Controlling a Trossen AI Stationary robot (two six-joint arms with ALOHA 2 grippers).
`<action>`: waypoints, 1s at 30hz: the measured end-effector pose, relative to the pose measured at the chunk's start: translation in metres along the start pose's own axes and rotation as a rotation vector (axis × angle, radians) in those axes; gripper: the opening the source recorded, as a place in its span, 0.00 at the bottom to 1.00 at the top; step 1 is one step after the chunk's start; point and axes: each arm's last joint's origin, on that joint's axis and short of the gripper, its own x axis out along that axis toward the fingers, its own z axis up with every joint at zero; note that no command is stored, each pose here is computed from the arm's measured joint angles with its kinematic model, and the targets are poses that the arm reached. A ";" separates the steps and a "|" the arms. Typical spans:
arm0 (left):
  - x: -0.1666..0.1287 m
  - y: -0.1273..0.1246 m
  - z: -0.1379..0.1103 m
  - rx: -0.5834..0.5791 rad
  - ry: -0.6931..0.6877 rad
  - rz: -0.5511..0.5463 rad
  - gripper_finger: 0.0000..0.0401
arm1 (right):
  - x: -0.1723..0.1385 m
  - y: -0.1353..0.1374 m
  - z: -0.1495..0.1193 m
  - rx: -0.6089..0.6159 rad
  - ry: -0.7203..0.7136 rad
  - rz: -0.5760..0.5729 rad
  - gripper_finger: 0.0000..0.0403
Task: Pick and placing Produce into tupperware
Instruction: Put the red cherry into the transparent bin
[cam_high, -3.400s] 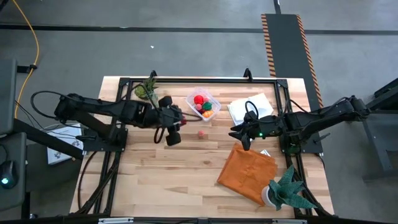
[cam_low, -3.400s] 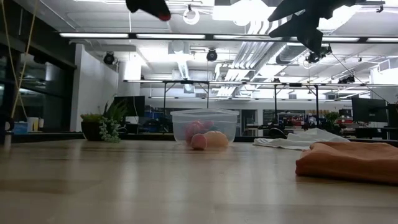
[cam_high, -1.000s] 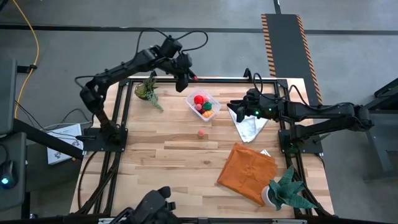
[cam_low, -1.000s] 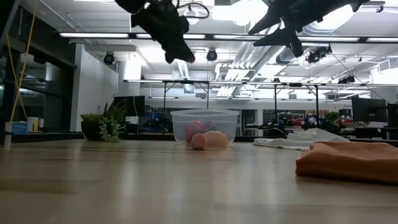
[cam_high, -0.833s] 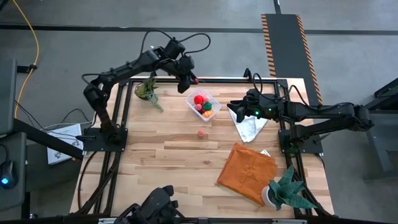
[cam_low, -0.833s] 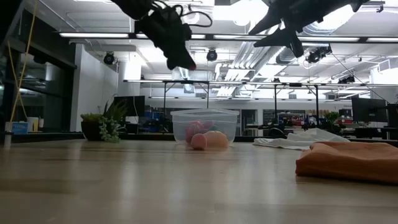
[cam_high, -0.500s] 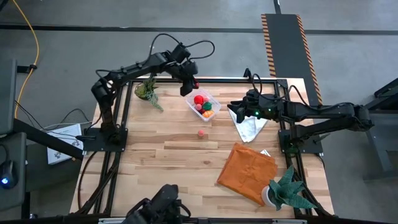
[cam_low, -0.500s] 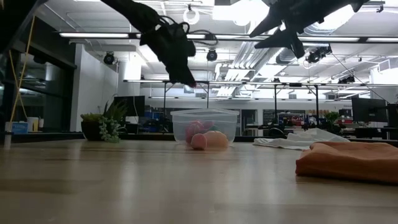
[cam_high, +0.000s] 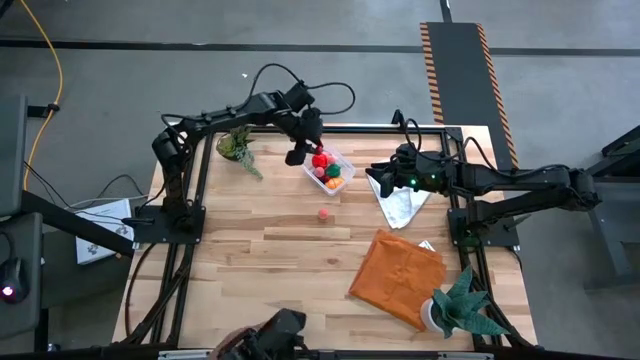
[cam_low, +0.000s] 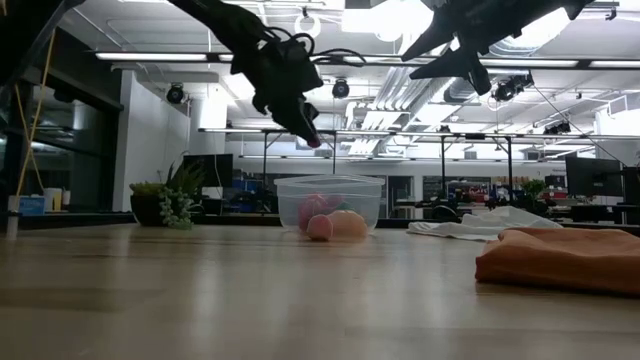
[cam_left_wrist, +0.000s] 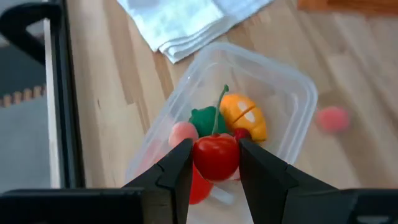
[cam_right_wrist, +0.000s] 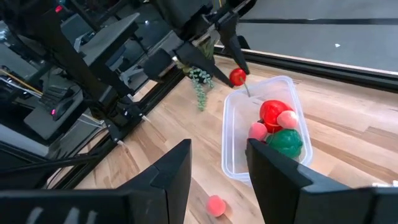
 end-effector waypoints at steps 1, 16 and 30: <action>0.003 -0.003 0.001 0.038 0.008 0.004 0.28 | 0.000 0.000 0.000 0.001 0.001 0.001 0.36; 0.041 -0.027 -0.007 0.409 0.177 0.093 0.28 | 0.000 0.000 0.000 0.004 0.004 0.003 0.36; 0.047 -0.029 -0.012 0.513 0.184 0.096 0.28 | 0.000 0.000 0.000 0.008 0.003 0.001 0.36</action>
